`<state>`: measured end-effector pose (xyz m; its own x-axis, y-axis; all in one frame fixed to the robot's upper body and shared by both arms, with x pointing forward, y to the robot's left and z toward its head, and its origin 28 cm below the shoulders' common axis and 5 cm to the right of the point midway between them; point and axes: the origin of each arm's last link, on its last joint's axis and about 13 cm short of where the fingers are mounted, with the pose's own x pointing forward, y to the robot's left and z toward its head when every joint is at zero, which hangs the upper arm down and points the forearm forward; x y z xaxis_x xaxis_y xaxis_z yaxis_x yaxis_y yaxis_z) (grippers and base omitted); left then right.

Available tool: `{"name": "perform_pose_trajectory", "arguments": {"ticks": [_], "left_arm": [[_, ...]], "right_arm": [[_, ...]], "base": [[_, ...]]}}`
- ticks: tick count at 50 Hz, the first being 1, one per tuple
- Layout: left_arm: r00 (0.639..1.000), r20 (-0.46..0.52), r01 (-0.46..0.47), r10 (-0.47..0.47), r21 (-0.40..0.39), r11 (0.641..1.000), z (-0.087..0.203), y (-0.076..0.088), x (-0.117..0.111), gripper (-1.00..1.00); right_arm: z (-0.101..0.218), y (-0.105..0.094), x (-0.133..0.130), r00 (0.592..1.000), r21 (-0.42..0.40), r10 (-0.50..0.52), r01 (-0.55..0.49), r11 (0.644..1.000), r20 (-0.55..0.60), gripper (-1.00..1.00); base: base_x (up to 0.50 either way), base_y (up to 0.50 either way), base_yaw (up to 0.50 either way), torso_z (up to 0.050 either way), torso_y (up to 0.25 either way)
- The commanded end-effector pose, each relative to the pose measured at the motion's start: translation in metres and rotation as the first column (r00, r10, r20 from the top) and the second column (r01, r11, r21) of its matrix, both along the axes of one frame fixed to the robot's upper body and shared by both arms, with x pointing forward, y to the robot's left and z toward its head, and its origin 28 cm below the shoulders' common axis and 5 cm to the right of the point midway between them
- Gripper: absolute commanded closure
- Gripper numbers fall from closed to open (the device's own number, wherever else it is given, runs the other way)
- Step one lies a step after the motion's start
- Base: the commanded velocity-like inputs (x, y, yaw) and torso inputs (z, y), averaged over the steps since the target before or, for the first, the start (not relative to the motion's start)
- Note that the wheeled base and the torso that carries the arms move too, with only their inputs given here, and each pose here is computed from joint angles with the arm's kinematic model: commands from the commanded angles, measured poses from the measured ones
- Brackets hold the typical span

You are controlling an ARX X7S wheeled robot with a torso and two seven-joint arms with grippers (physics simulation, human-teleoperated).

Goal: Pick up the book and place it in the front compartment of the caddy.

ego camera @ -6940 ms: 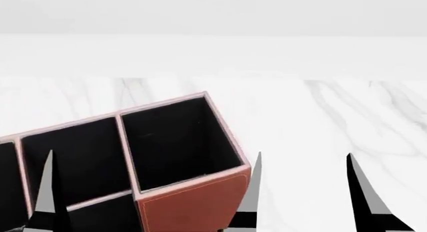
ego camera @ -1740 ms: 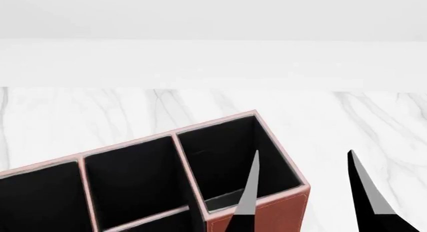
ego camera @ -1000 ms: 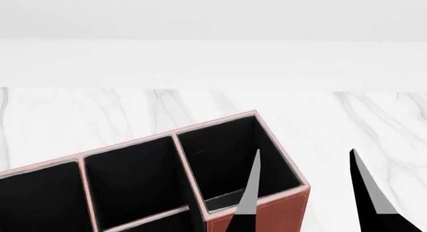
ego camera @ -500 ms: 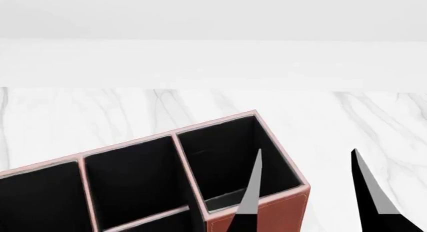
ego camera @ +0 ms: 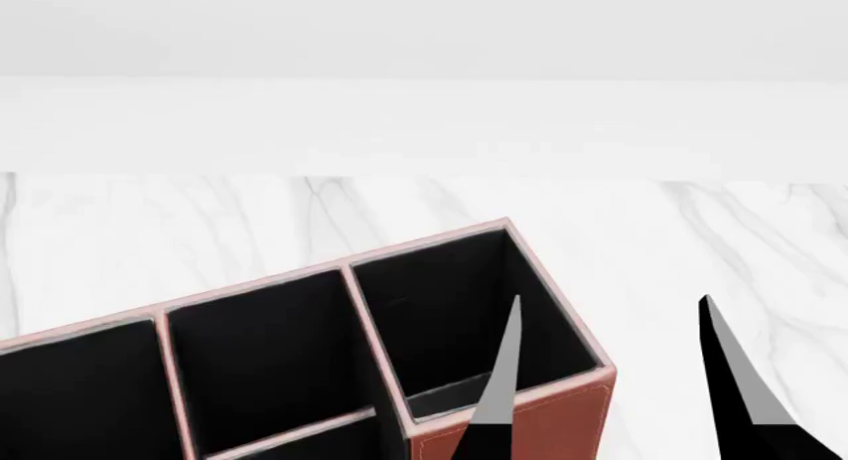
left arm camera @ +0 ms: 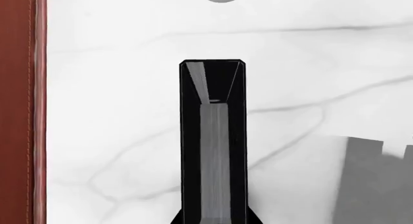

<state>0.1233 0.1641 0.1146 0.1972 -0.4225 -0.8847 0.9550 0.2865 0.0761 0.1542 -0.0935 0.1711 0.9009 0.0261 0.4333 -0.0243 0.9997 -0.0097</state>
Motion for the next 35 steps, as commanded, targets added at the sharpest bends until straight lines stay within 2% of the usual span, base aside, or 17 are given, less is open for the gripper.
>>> {"name": "perform_pose_trajectory", "arguments": {"ticks": [1,15,23,24,35], "left_arm": [[0.999,0.027,0.022,-0.021,-0.029,0.999,0.000,-0.001,0.003,1.00],[1.000,0.000,0.012,-0.012,-0.048,0.999,0.004,0.005,-0.002,1.00],[0.999,0.010,-0.035,0.036,-0.107,0.994,0.019,0.012,0.004,1.00],[0.998,-0.003,-0.067,0.067,-0.135,0.989,0.024,0.014,0.008,1.00],[0.990,0.058,-0.118,0.130,-0.176,0.977,0.051,0.029,0.029,1.00]], "right_arm": [[0.000,0.000,0.000,1.000,-0.002,-0.003,0.003,1.000,0.002,-1.00],[0.000,-0.001,0.000,1.000,-0.002,-0.006,0.006,1.000,0.001,-1.00],[0.000,-0.001,0.000,1.000,-0.003,-0.008,0.008,1.000,0.003,-1.00],[0.000,-0.001,0.000,1.000,-0.002,-0.009,0.009,1.000,0.003,-1.00],[0.000,-0.001,0.000,1.000,-0.001,-0.008,0.008,1.000,0.003,-1.00]], "base": [[0.00,0.00,0.00,0.000,0.000],[0.00,0.00,0.00,0.000,0.000],[0.00,0.00,0.00,0.000,0.000],[0.00,0.00,0.00,0.000,0.000],[0.00,0.00,0.00,0.000,0.000]]}}
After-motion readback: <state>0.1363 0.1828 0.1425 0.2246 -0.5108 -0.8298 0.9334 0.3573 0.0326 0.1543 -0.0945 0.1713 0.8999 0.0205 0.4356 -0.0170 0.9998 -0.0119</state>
